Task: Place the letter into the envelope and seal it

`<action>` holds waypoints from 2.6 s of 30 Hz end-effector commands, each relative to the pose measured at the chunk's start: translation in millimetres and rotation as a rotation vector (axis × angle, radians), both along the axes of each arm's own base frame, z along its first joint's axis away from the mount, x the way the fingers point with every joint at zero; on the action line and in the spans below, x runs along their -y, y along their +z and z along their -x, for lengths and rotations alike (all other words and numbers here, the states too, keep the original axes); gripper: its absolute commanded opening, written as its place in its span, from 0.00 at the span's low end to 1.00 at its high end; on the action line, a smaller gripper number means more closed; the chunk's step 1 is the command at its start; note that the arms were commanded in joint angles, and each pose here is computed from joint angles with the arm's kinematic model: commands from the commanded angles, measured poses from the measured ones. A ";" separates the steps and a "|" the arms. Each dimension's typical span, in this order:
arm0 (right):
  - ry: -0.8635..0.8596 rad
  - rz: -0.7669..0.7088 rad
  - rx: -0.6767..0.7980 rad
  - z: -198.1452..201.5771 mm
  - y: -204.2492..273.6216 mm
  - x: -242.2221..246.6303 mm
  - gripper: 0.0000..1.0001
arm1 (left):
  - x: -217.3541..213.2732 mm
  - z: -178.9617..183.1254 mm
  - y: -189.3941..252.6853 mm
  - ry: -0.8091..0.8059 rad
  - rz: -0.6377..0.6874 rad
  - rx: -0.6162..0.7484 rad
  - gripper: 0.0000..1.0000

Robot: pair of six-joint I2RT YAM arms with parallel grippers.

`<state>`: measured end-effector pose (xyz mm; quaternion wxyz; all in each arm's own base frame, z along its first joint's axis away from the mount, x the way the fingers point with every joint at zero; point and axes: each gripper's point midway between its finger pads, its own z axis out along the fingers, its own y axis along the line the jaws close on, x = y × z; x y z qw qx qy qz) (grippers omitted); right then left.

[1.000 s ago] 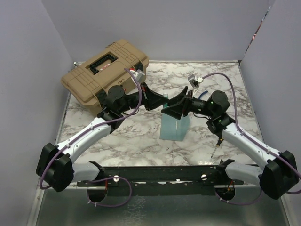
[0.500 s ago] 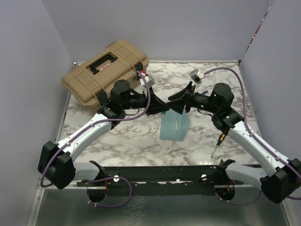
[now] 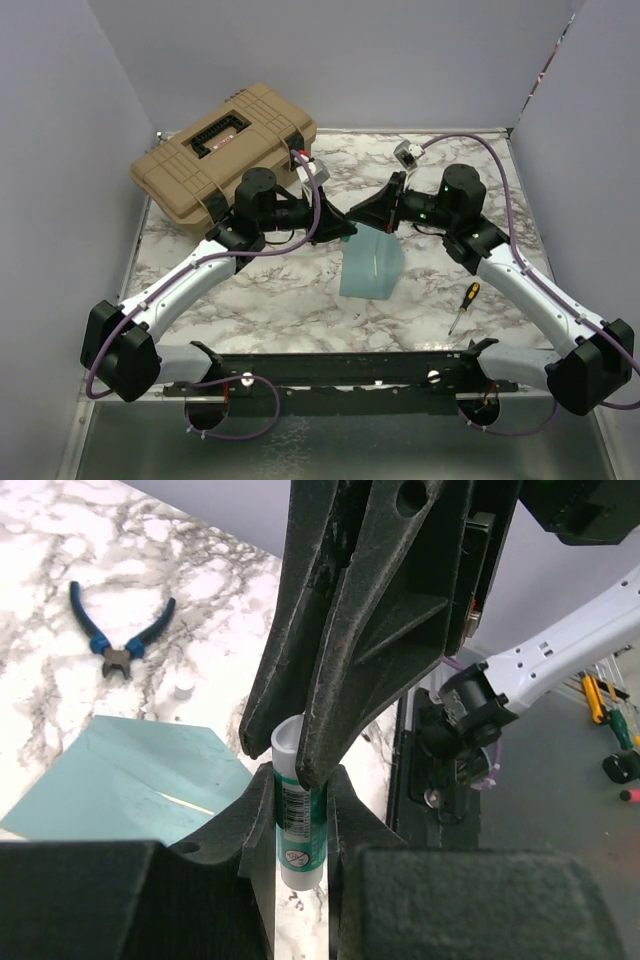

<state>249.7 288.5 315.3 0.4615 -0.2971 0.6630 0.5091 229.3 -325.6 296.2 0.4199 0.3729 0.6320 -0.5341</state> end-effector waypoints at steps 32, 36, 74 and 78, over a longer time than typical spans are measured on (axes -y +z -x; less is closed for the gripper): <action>-0.056 0.098 -0.035 8.5 0.3 7.5 0.68 | -4.0 -0.3 -15.8 -0.224 -0.090 0.117 0.00; 0.127 0.165 0.007 32.2 -13.2 3.5 0.68 | -4.3 7.3 -16.3 -0.264 -0.078 0.105 0.00; -0.223 0.079 -0.135 -43.1 35.2 -8.7 0.59 | -17.0 -29.9 -4.9 0.008 -0.142 0.160 0.00; 0.008 0.150 0.004 -2.3 22.8 -9.0 0.64 | -15.9 -3.8 -7.2 -0.112 -0.108 0.114 0.00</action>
